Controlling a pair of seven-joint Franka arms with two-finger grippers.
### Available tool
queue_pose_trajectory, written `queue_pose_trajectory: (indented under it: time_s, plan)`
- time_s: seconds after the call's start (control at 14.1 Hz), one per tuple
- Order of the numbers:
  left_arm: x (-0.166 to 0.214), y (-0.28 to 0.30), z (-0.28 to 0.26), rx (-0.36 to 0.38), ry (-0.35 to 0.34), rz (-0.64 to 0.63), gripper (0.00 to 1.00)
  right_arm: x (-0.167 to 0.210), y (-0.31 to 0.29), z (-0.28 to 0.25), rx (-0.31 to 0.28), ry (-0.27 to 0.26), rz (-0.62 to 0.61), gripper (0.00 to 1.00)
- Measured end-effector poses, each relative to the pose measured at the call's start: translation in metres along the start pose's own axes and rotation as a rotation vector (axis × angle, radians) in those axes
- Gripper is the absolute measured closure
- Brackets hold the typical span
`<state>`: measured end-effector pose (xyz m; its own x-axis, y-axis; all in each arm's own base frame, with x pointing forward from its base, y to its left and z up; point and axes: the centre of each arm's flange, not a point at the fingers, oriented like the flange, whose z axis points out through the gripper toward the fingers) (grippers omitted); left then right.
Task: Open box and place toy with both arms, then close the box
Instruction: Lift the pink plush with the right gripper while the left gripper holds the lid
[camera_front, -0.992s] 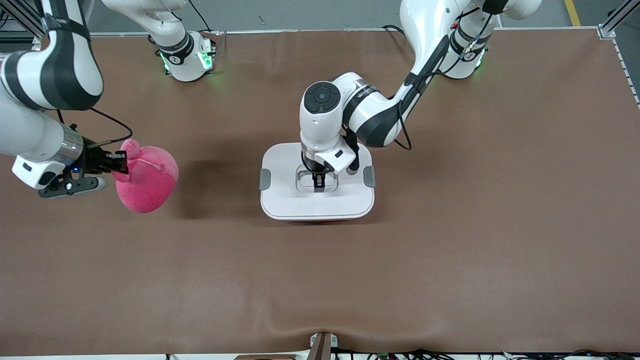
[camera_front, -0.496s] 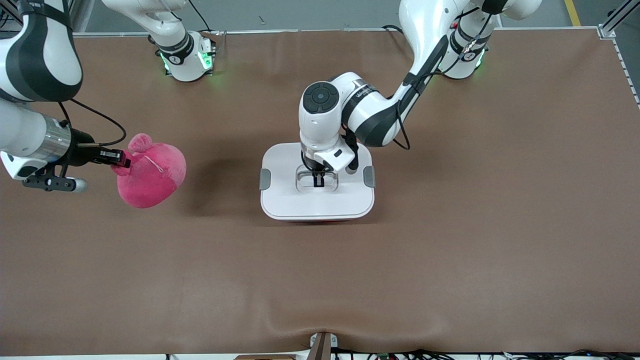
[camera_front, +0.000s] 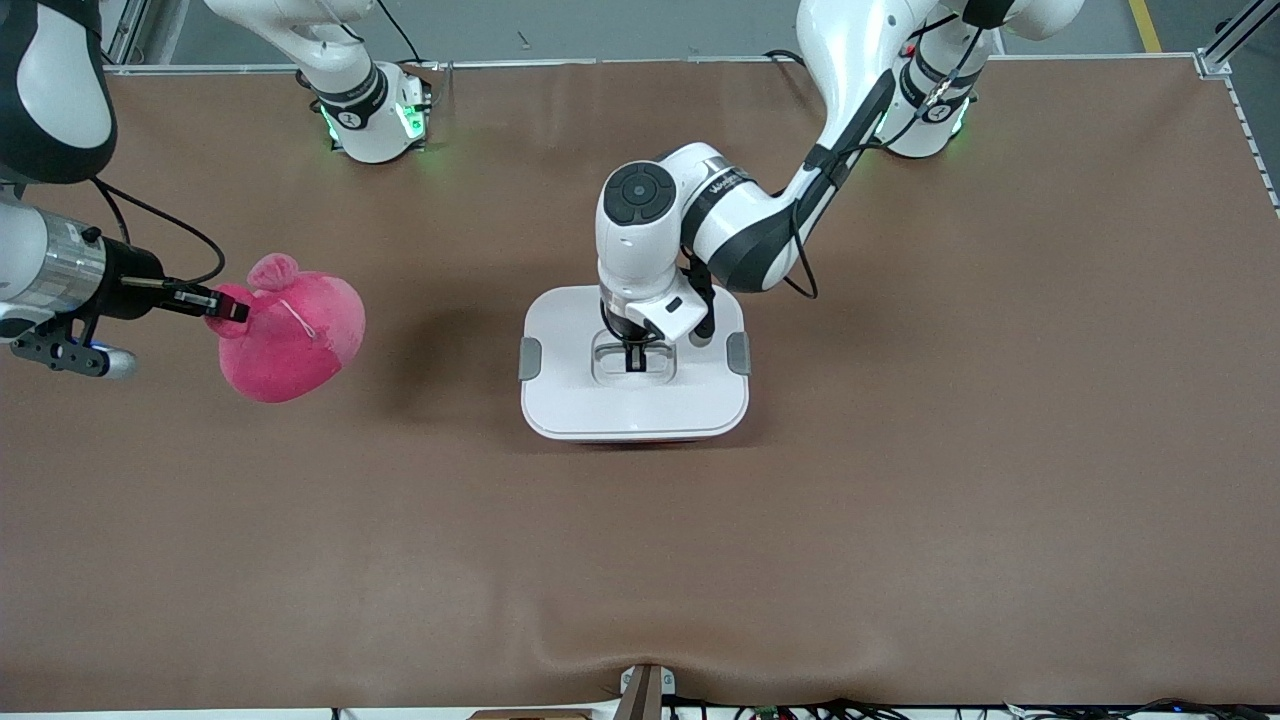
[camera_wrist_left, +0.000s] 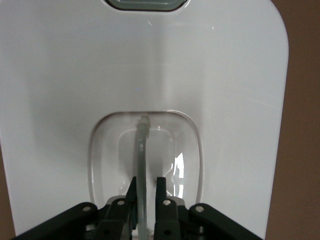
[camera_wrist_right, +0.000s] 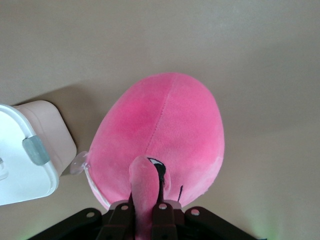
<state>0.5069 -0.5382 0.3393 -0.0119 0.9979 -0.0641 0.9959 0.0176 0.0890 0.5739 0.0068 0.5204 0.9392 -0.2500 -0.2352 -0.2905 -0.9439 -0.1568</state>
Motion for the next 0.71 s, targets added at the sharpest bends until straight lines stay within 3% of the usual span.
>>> queue_pose_trajectory:
  time_s: [0.28, 0.71]
  plan:
    - [-0.001, -0.001, -0.001, 0.000, -0.001, 0.002, 0.93, -0.004, -0.011, -0.009, 0.011, 0.006, 0.020, 0.89]
    - [-0.001, -0.001, -0.002, 0.000, -0.002, 0.004, 0.93, -0.008, -0.025, -0.010, 0.013, 0.007, 0.056, 0.89]
